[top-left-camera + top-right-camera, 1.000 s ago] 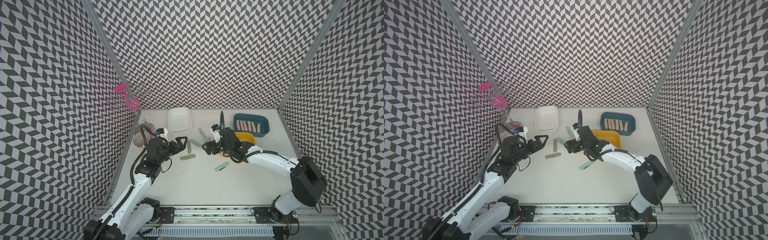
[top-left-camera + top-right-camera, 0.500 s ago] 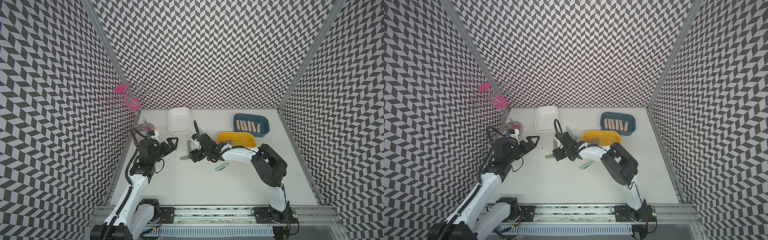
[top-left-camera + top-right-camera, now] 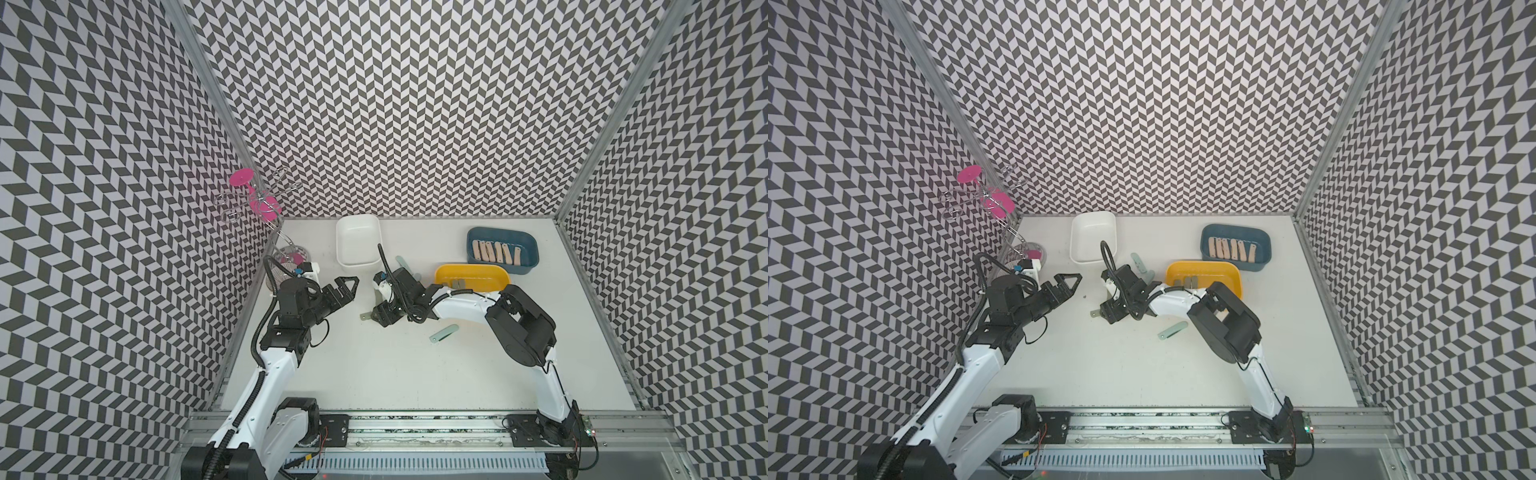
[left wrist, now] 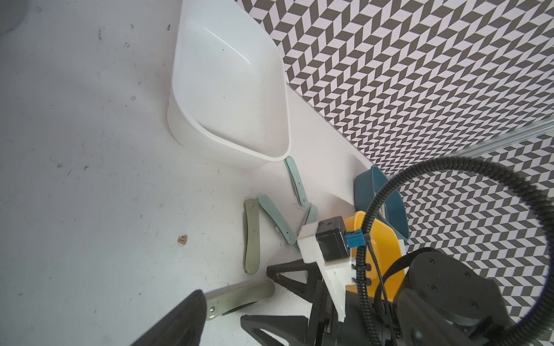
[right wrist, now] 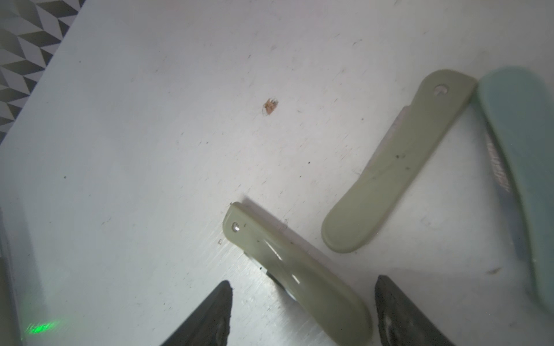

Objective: Place the fruit knives into the storage box by color
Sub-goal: Pick up the fruit knife from the center of the board.

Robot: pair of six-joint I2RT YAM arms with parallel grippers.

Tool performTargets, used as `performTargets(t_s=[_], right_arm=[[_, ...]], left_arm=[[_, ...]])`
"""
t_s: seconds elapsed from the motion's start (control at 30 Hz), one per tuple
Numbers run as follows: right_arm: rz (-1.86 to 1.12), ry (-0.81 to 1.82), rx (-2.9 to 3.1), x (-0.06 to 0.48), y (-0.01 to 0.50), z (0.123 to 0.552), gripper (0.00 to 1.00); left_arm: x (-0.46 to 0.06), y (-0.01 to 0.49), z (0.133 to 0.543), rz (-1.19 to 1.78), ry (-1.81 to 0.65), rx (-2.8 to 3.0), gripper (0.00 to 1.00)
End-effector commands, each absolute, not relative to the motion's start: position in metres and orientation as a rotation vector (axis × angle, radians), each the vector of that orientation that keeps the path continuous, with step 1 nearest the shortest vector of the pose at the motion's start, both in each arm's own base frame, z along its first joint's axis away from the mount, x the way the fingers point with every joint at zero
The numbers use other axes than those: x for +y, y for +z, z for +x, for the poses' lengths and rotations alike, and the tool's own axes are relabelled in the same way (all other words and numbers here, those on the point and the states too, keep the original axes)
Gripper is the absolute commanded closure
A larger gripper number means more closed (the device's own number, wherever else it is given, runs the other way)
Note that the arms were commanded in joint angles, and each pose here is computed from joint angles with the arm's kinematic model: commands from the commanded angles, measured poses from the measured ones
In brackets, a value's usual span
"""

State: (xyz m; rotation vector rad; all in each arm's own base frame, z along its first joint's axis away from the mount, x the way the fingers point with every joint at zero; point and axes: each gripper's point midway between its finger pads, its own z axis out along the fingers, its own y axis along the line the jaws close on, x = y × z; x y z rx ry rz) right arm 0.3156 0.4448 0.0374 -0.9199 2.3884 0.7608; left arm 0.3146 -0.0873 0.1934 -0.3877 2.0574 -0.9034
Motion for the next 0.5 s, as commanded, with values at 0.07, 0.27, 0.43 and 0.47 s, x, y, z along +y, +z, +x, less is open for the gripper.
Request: performTargets(t_s=[0.07,0.27,0.43,0.47], right_arm=[[-1.011,0.802,2.424,0.445,0.021,0.277,0.34],[-0.972,0.695,2.427,0.441,0.012,0.272,0.37],[-0.972,0.588,2.404,0.449,0.008,0.273,0.41],[-0.967,0.564,2.402,0.45,0.007,0.275,0.42]], left_arm=[[-0.086,0.205,0.316,-0.364,-0.909,2.017,0.0],[-0.086,0.208,0.316,-0.366,-0.914,2.008,0.0],[-0.083,0.21,0.317,-0.37,-0.902,2.0,0.0],[-0.083,0.212,0.317,-0.37,-0.903,1.997,0.0]])
